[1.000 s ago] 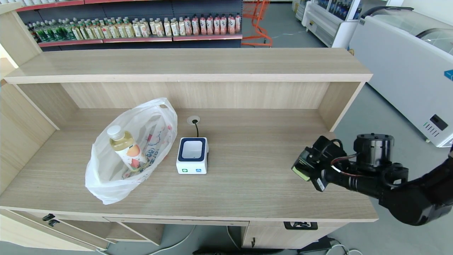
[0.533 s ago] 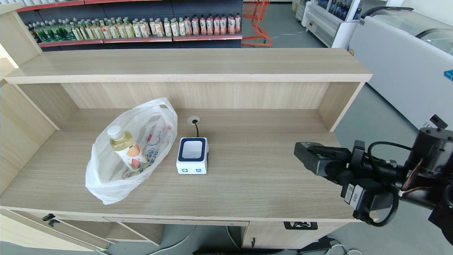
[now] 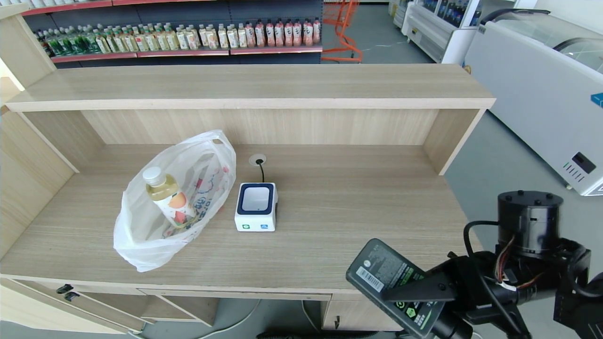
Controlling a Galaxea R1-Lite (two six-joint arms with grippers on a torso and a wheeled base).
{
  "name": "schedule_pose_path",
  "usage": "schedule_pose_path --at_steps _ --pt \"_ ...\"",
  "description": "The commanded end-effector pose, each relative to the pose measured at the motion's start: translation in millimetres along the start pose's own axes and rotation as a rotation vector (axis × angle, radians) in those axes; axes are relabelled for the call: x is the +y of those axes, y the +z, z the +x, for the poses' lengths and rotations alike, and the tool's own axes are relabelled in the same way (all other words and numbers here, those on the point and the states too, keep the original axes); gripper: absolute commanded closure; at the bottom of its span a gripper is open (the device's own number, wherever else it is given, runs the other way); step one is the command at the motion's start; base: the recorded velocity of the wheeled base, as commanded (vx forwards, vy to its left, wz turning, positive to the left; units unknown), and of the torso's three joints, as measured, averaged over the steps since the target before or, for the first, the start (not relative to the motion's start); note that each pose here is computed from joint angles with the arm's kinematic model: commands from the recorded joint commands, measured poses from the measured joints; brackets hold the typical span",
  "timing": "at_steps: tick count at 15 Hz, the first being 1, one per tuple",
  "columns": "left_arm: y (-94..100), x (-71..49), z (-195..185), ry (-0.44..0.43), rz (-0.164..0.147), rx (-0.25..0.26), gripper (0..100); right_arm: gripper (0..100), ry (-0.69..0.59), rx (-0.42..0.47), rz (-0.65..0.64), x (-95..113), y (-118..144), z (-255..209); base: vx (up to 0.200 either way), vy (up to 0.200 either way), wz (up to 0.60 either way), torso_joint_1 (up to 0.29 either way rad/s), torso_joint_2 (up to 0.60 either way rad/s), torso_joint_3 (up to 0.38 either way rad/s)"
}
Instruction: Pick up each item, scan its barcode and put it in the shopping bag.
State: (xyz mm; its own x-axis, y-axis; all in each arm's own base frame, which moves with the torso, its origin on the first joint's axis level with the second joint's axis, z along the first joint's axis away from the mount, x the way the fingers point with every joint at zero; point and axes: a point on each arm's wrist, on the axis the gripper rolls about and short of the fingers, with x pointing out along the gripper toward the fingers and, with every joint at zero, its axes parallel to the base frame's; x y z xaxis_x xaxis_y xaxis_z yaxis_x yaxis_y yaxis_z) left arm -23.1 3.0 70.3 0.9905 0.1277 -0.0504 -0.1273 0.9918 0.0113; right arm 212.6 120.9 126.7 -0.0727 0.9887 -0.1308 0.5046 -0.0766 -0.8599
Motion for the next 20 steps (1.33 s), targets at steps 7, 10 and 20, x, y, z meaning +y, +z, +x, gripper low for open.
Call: schedule_pose_path --at_steps 7,10,20 --pt "0.0 0.0 0 0.001 0.0 0.0 0 100 -0.026 -0.073 -0.017 7 5 19 0.0 0.0 0.0 0.0 0.0 0.0" --pt "0.0 0.0 0 0.001 0.0 0.0 0 100 -0.032 -0.086 -0.018 8 5 23 0.0 0.0 0.0 0.0 0.0 0.0" --pt "0.0 0.0 0 0.001 0.0 0.0 0 100 -0.038 -0.087 -0.028 7 3 25 0.0 0.0 0.0 0.0 0.0 0.0"
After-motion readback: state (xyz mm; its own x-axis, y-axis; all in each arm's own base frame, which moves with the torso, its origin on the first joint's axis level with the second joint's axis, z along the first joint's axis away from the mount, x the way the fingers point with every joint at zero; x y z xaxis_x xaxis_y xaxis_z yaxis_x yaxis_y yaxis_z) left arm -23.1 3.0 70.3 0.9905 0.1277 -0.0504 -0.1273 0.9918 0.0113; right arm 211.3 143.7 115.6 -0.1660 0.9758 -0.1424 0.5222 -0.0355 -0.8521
